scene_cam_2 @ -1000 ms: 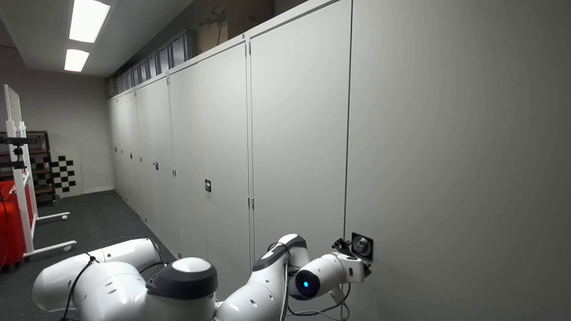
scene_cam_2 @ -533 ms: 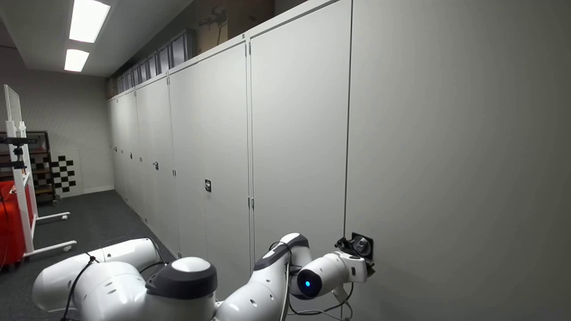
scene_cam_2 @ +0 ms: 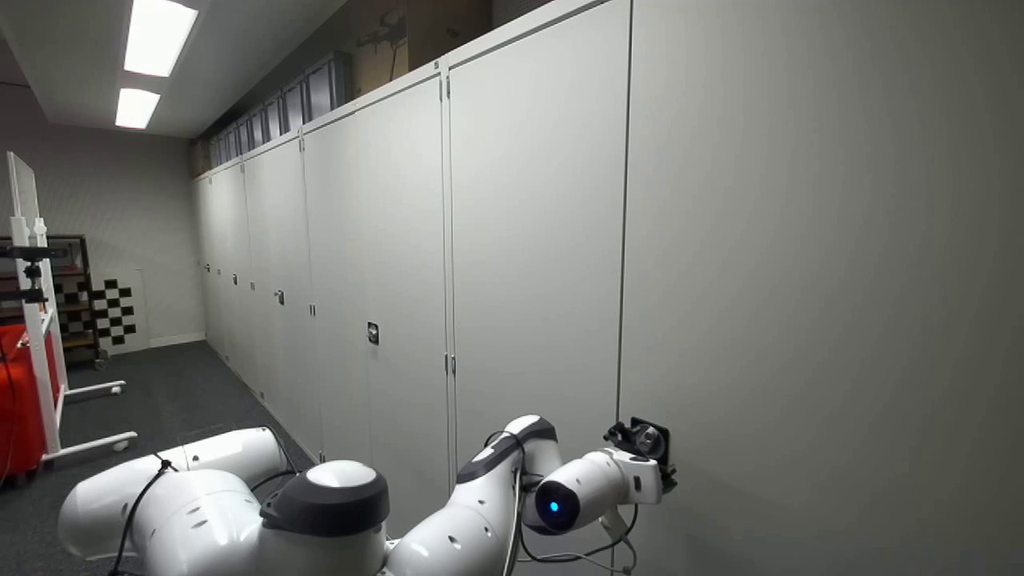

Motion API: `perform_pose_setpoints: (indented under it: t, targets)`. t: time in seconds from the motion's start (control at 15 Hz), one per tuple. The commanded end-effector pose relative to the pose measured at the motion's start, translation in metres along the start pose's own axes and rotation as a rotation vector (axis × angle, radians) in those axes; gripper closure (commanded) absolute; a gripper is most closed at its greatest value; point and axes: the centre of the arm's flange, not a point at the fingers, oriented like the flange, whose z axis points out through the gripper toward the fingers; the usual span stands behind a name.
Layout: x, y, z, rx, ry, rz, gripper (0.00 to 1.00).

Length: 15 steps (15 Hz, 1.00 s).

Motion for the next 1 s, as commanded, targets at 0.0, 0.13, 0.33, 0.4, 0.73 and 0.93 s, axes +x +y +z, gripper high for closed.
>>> perform_pose_setpoints:
  t: [0.0, 0.13, 0.33, 0.4, 0.73, 0.93]
  targets:
    - [-0.024, -0.011, 0.002, -0.003, 0.02, 0.018, 0.0]
    - [-0.026, -0.013, 0.003, -0.004, 0.018, 0.024, 0.0]
    - [-0.031, -0.015, 0.006, -0.009, 0.015, 0.035, 0.0]
    - [-0.033, -0.016, 0.007, -0.008, 0.014, 0.038, 0.0]
    - [-0.046, -0.025, 0.011, 0.007, 0.0, 0.024, 0.0]
    - [-0.05, -0.032, 0.015, 0.018, -0.005, 0.015, 0.0]
